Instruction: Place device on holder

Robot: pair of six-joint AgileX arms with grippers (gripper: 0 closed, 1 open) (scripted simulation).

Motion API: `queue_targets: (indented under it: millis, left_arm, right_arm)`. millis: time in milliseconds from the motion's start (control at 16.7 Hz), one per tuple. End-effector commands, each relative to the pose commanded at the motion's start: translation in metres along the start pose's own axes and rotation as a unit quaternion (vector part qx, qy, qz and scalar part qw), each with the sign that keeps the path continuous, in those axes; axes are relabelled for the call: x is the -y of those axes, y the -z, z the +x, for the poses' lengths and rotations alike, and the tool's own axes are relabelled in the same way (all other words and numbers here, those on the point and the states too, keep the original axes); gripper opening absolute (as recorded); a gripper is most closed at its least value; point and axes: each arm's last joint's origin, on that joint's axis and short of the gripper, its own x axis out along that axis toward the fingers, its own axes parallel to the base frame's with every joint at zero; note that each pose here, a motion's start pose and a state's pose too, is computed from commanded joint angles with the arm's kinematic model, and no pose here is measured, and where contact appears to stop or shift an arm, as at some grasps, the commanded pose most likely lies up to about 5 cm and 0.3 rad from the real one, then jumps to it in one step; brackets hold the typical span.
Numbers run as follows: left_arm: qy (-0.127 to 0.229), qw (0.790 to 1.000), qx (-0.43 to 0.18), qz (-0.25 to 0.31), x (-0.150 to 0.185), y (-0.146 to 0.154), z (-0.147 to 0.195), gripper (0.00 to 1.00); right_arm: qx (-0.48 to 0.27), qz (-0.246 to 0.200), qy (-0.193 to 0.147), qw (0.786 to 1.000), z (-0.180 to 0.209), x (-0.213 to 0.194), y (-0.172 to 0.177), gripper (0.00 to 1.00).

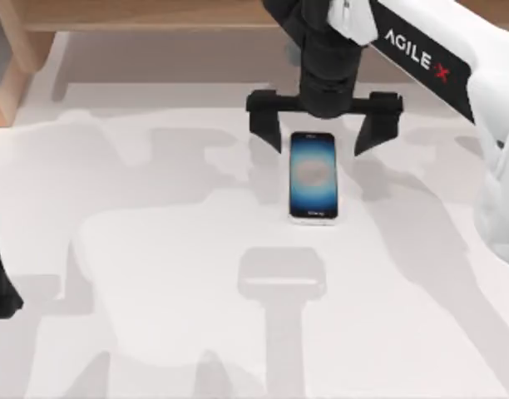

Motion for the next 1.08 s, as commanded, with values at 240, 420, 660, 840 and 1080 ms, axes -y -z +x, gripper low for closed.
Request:
queue_targets:
  millis: [240,420,660,840,1080]
  left_arm:
    - [0.000,1.000,0.000,0.000,0.000,0.000,0.000,1.00]
    - [0.000,1.000,0.000,0.000,0.000,0.000,0.000,1.00]
    - [0.000,1.000,0.000,0.000,0.000,0.000,0.000,1.00]
    - [0.000,1.000,0.000,0.000,0.000,0.000,0.000,1.00]
    - [0.000,1.000,0.000,0.000,0.000,0.000,0.000,1.00]
  right_arm:
    - [0.001,-0.002,-0.001,1.000,0.017,-0.002,-0.001,1.00]
    - [0.001,-0.002,-0.001,1.000,0.046,-0.002,-0.001,1.00]
    - [0.001,-0.002,-0.001,1.000,0.077,-0.002,0.001,1.00]
    - [0.001,-0.002,-0.001,1.000,0.079,-0.002,0.001,1.00]
    - [0.001,-0.002,-0.001,1.000,0.079,-0.002,0.001,0.77]
